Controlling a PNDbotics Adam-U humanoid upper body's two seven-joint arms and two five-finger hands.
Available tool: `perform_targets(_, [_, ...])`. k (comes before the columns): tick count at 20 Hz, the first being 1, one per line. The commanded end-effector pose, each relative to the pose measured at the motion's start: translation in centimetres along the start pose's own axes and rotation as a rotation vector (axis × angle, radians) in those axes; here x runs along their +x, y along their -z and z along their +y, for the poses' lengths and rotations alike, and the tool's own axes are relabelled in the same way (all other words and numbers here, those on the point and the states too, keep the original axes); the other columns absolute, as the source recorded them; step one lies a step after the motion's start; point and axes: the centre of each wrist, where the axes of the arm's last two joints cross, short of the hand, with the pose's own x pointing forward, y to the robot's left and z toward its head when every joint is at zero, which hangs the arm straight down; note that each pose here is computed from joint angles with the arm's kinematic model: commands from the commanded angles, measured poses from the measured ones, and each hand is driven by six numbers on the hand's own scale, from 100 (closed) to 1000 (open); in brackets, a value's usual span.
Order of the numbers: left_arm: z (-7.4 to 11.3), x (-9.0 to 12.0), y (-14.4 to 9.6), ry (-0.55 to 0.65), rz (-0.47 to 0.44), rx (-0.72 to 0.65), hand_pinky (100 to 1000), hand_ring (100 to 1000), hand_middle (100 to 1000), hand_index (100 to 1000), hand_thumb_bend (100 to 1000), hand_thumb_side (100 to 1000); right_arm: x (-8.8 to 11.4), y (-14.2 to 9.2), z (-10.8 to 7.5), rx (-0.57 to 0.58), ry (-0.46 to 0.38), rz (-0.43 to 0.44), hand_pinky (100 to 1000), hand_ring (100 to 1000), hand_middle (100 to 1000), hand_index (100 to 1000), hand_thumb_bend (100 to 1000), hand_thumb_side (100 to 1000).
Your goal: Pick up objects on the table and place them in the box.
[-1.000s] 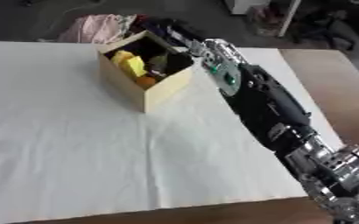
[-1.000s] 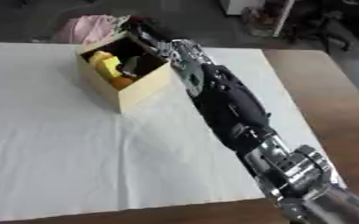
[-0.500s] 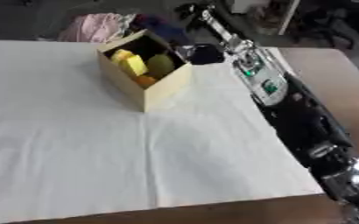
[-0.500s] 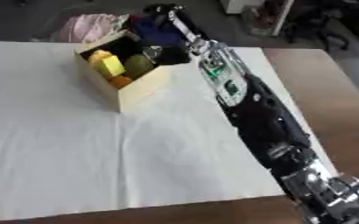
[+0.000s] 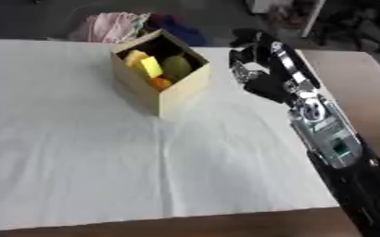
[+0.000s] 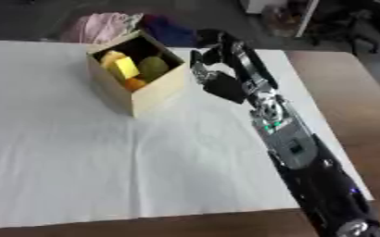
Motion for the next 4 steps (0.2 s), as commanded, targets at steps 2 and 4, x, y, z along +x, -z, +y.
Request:
perform_targets(2, [0.3, 0.0, -0.1, -0.020, -0.010, 0.023, 776, 550, 618, 733, 100, 686, 0.1, -1.1, 0.4, -0.022, 0.089, -0.015, 685, 623, 679, 829, 100, 369])
perform_targets(4, [0.0, -0.3, -0.2, -0.035, 0.000, 0.019, 775, 546, 618, 732, 100, 704, -0.4, -1.8, 1.0, -0.029, 0.132, 0.005, 684, 623, 678, 827, 100, 376])
